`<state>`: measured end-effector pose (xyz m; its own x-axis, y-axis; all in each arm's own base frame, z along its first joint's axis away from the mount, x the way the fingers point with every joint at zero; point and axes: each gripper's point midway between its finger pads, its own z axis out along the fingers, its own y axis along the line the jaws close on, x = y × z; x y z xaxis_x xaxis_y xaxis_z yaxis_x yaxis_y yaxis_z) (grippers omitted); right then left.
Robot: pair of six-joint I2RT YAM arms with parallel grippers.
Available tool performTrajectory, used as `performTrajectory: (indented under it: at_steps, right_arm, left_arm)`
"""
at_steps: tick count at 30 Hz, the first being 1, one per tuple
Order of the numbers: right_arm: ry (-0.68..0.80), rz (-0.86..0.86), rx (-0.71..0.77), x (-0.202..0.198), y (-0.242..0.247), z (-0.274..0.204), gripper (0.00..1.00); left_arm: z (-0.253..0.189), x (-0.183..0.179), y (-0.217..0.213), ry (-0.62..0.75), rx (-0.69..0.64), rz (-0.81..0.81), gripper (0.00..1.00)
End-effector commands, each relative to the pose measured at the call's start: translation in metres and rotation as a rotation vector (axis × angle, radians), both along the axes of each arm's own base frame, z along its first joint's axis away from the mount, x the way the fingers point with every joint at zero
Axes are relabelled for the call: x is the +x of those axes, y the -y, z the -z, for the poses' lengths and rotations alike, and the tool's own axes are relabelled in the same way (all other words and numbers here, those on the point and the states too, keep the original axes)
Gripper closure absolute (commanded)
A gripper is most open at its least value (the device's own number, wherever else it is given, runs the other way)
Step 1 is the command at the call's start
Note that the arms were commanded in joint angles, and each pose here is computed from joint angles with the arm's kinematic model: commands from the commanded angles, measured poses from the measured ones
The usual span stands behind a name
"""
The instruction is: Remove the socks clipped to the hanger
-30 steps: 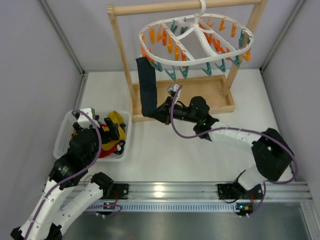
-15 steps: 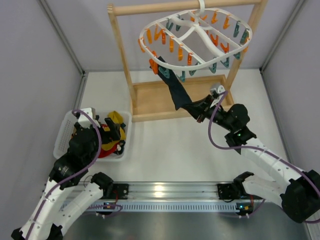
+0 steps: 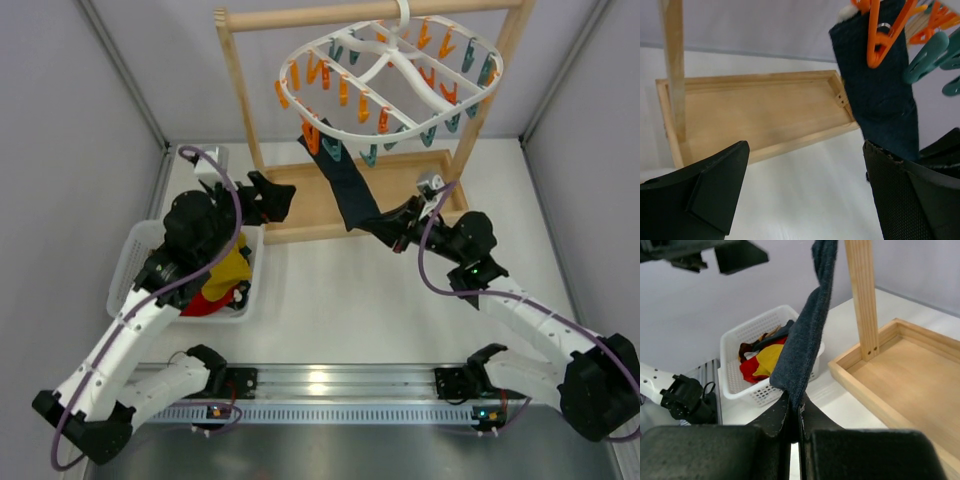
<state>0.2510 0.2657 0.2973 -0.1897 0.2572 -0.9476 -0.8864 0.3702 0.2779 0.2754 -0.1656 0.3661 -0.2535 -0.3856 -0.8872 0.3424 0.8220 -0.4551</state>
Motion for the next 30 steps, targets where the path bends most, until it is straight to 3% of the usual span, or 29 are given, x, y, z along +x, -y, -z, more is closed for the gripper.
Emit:
performTrajectory:
  at_steps: [1,9,18,24,30]
  right_arm:
    - [0.031,-0.070,0.028,-0.011,-0.020,-0.008,1.00]
    - [0.035,-0.083,0.090,-0.007,-0.047,-0.025,1.00]
    - [0.025,-0.300,0.176,-0.038,-0.096,-0.040,1.00]
    - [0.052,-0.361,0.180,-0.073,-0.073,-0.035,1.00]
    - [0.068,-0.307,0.077,-0.078,-0.052,-0.029,1.00]
  left_arm:
    - [-0.074,0.018,0.016,0.187,-0.122,0.027,0.01]
    - [-0.113,0.043,0.017,0.271,-0.127,-0.025,0.01]
    - [-0.115,0.037,-0.012,0.287,-0.063,-0.114,0.01]
    - [-0.118,0.043,-0.002,0.293,-0.033,-0.014,0.01]
    - [-0.113,0.056,0.027,0.276,-0.058,0.195,0.01]
